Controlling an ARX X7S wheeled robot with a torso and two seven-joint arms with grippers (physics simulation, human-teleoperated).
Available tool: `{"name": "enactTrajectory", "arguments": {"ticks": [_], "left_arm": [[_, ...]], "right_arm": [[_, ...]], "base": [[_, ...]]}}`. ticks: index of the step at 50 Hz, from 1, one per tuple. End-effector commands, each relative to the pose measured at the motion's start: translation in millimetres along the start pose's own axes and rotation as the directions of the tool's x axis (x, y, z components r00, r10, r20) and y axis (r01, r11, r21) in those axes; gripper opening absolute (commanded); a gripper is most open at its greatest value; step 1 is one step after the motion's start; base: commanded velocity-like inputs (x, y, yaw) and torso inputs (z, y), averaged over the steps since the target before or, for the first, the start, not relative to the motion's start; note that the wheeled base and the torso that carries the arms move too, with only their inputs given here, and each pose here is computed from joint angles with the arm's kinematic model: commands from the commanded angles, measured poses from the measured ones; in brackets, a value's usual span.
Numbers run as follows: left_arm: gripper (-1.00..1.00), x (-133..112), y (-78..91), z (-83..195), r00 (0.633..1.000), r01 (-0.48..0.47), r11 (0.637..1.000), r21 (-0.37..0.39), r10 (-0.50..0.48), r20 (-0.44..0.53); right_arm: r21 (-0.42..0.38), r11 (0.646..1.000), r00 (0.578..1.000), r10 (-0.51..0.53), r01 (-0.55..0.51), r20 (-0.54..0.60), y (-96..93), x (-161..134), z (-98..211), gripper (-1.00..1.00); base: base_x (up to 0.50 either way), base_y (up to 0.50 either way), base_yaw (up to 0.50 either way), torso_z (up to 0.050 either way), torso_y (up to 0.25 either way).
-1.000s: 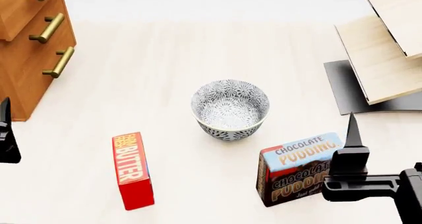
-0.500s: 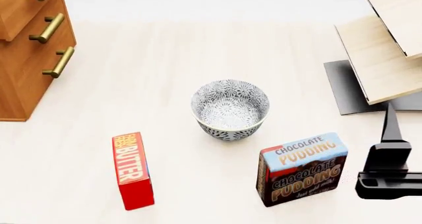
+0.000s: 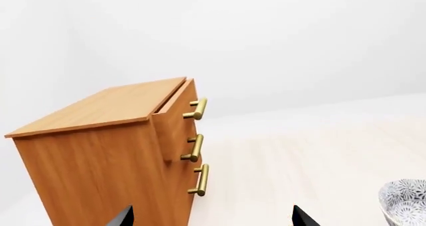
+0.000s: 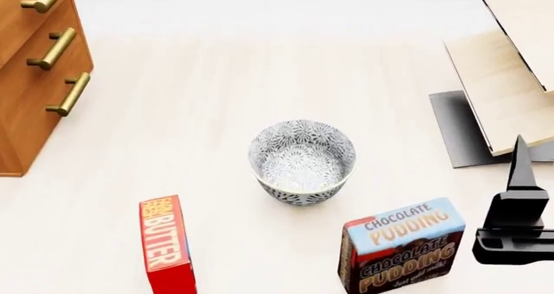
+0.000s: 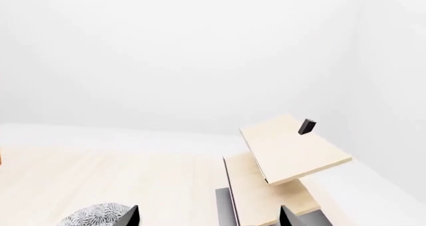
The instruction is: Close the top drawer of the cabinet and put the bowl on top of it.
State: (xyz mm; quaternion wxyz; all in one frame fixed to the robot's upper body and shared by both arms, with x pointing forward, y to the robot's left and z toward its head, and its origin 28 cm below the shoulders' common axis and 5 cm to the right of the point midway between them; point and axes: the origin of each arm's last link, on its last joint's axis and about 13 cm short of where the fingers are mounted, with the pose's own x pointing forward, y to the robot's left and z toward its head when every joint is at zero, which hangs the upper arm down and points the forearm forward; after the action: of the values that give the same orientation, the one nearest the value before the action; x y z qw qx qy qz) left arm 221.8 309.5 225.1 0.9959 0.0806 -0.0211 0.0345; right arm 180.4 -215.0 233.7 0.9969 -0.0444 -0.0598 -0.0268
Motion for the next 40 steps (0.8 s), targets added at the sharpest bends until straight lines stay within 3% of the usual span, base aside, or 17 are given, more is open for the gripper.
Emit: {"name": "enactTrajectory", "arguments": {"ticks": [1, 24, 40], "left_arm": [[1.00, -0.5, -0.9, -0.7, 1.000, 0.004, 1.000, 0.007, -0.004, -0.002], [1.00, -2.7, -7.7, -5.0, 0.997, 0.073, 0.997, 0.037, -0.072, -0.018], [1.00, -2.8, -6.1, -2.8, 0.998, 0.067, 0.997, 0.030, -0.067, -0.014]], "right_arm": [[-0.001, 1.000, 1.000, -0.001, 0.001, 0.007, -0.5, -0.2, -2.4, 1.00], [-0.001, 1.000, 1.000, 0.003, -0.003, 0.002, -0.9, -1.3, -4.2, 1.00], [0.002, 1.000, 1.000, -0.005, 0.005, 0.008, -3.0, -3.4, -1.8, 1.00]], "base": [[0.50, 0.00, 0.00, 0.000, 0.000], [0.50, 0.00, 0.00, 0.000, 0.001], [0.50, 0.00, 0.00, 0.000, 0.001]]}}
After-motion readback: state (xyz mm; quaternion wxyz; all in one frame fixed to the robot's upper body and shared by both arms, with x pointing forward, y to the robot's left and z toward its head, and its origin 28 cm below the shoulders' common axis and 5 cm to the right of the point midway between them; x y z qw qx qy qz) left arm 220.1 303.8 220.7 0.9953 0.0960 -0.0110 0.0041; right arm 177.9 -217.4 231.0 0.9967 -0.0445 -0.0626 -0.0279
